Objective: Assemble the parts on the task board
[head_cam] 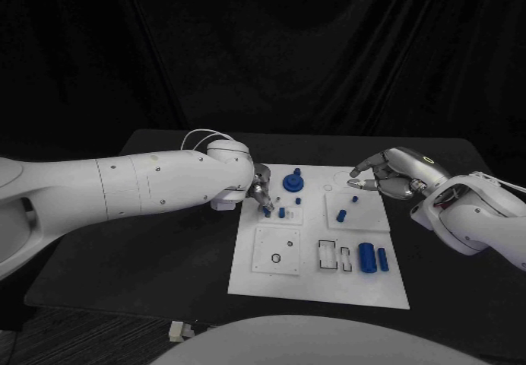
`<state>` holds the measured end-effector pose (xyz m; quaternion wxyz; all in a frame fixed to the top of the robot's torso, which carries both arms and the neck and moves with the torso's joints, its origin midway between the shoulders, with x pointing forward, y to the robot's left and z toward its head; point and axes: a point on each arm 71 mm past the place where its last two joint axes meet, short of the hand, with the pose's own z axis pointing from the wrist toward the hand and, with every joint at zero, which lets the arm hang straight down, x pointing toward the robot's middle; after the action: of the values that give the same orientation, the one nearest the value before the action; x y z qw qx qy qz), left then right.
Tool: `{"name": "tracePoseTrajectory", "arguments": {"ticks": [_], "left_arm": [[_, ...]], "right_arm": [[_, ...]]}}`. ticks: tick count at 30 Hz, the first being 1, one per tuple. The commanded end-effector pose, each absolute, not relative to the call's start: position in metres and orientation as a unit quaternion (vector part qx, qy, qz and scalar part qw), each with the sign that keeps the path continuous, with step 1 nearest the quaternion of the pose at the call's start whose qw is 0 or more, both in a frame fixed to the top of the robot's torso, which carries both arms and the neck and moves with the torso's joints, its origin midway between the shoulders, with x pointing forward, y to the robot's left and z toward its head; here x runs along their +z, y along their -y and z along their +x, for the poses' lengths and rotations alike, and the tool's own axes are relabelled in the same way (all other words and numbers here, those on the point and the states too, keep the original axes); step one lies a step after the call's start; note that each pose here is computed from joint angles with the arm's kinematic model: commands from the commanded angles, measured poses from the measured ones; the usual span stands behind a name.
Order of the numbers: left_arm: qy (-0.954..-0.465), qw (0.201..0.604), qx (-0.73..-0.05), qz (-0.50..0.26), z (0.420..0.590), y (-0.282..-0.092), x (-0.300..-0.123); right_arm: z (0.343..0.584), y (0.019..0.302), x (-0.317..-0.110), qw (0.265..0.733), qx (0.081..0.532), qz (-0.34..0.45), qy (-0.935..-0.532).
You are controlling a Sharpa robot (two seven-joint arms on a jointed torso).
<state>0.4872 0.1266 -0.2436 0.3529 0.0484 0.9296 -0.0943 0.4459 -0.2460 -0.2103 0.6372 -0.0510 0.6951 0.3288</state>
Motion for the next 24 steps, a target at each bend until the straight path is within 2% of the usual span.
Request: {"name": "tracePoseTrajectory", "arguments": {"ticks": [1, 24], "left_arm": [[-0.930, 0.352, -0.094, 0.053, 0.4867, -0.1255, -0.2447], [-0.932, 0.345, -0.093, 0.056, 0.4855, -0.1243, -0.2496]], "right_arm": [[0.4457, 0.2463, -0.2117, 0.636, 0.324, -0.050, -0.699], [0.4454, 0.2460, -0.2119, 0.634, 0.324, -0.050, -0.700]]}}
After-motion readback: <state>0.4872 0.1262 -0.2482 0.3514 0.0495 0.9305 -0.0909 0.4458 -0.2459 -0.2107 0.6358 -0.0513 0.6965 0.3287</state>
